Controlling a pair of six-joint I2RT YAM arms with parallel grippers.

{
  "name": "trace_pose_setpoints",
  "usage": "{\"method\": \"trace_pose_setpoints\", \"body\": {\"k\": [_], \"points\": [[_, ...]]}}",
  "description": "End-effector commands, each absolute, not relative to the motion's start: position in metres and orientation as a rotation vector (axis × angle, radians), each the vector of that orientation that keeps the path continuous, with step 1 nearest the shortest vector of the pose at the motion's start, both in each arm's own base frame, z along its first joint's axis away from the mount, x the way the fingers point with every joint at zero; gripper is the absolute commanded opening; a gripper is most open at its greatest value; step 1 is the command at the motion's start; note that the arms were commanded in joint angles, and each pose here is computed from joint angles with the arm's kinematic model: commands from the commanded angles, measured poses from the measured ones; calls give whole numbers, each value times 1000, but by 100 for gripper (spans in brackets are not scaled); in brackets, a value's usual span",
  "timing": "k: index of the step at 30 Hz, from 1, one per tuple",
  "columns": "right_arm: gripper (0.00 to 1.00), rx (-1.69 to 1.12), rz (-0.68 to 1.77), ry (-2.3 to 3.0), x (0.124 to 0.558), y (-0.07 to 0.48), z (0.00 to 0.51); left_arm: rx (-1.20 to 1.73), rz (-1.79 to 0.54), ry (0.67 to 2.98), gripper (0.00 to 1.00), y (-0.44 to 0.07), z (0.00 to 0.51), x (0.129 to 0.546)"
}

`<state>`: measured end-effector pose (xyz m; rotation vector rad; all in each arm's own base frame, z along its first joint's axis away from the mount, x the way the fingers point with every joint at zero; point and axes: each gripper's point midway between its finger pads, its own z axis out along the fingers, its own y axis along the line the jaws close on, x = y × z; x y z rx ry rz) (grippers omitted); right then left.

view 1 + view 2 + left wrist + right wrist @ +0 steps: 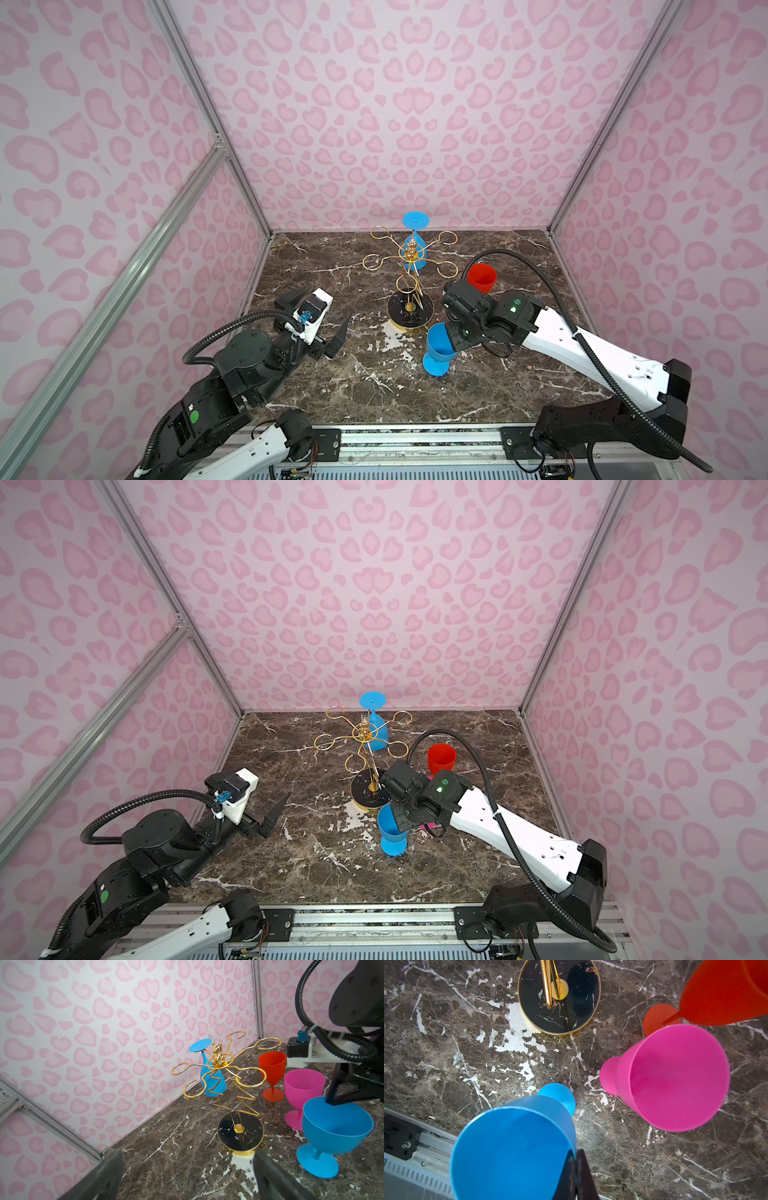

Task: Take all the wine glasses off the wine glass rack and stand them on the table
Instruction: 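Lower the blue glass upright onto the table beside the magenta glass with right gripper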

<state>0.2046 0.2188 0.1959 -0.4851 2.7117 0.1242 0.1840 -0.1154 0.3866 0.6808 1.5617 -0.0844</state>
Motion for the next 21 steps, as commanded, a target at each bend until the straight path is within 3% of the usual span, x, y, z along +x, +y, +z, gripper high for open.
{"method": "trace_pose_setpoints", "body": {"k": [1, 21], "points": [[0, -478, 139, 2741, 205, 226, 186, 651, -102, 1542, 97, -115, 393, 184], [0, -511, 107, 2781, 205, 231, 164, 657, -122, 1555, 97, -119, 391, 185]]}}
